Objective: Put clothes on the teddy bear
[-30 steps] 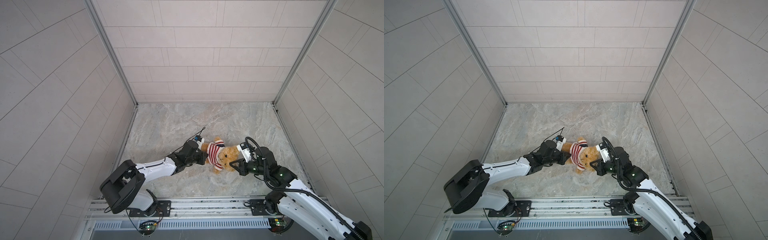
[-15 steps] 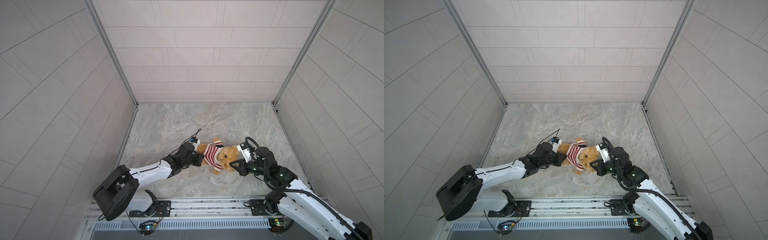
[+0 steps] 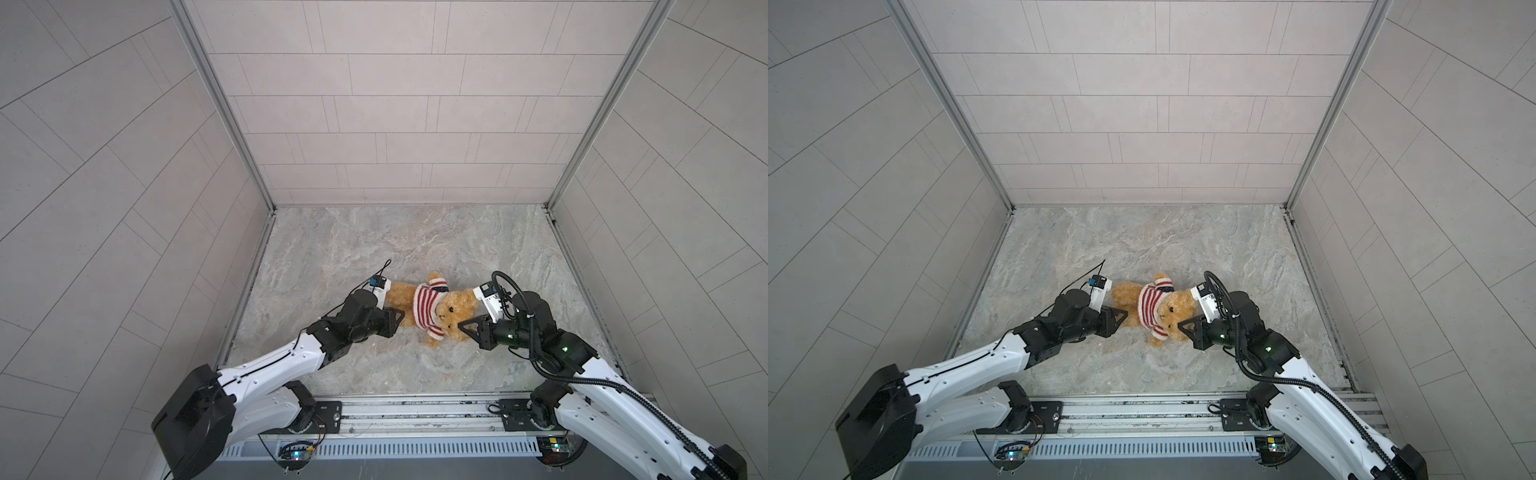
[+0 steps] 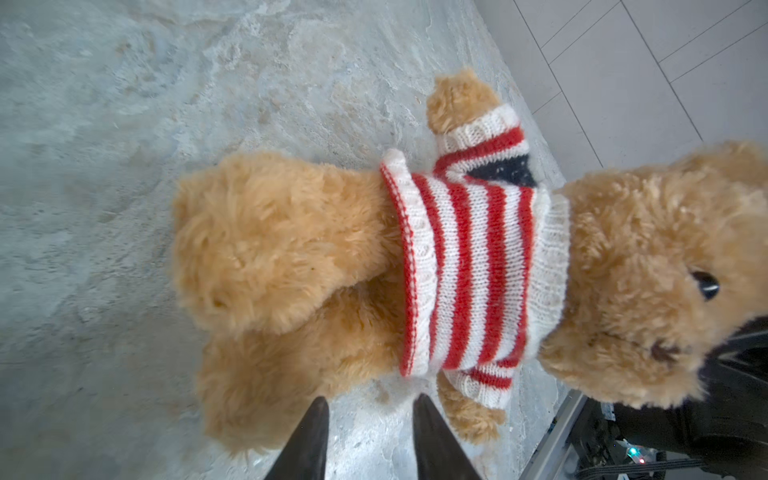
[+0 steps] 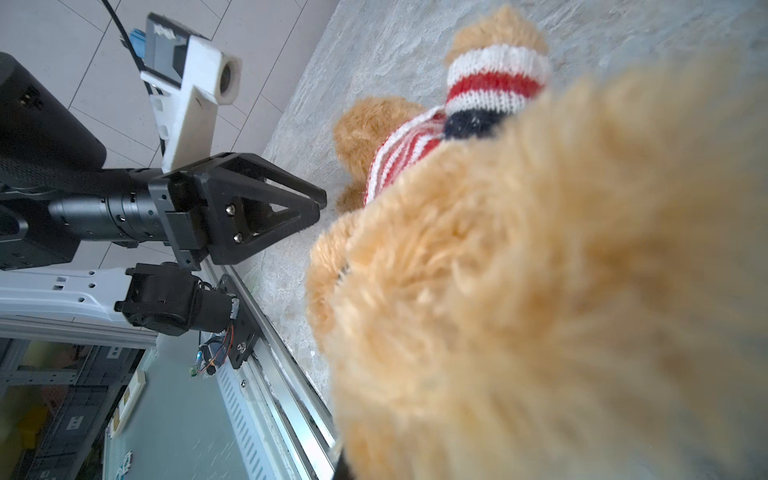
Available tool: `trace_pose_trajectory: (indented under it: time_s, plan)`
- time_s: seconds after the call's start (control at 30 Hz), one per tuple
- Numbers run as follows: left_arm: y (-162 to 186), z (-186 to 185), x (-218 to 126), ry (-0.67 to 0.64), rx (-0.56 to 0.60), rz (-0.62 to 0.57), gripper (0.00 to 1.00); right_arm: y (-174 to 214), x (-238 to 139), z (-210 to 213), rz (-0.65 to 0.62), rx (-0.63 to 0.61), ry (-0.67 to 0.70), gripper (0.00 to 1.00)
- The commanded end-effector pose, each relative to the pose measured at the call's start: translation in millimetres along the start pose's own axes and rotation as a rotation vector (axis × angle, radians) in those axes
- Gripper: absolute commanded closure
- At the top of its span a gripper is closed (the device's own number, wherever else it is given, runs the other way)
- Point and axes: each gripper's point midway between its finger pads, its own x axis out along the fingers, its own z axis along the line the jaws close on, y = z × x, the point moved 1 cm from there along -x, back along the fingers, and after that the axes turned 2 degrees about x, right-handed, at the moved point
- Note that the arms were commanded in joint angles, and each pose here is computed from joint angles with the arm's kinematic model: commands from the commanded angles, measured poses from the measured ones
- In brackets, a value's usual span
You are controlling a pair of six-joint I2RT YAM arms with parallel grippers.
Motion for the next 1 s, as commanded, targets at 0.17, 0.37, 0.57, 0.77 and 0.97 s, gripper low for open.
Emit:
trace_pose_trajectory:
  time_s: [0.17,0.37,0.57,0.77,0.97]
  plan:
    - [-15.5,-3.3,-40.3,-0.057,0.081,-0.020,0.51,-14.3,-3.9,24.8,-0.025,-0.072,-0.077,1.00]
    - [-22.6,-24.3,-35.7,0.018,0.097,-0.022,0.52,-19.1,-3.1,31.5,-0.035,-0.074,-0.091,1.00]
    - [-4.9,-28.9,-8.7,0.031,0.073,0.015,0.51,-21.7,-2.9,38.1,-0.043,-0.053,-0.120,1.00]
    - [14.2,-30.2,15.8,0.067,0.019,0.040,0.51,-27.6,-4.1,44.0,-0.067,-0.030,-0.148,1.00]
    - [21.9,-38.6,28.4,0.117,-0.016,0.040,0.54,-32.3,-5.3,49.0,-0.084,-0.018,-0.169,1.00]
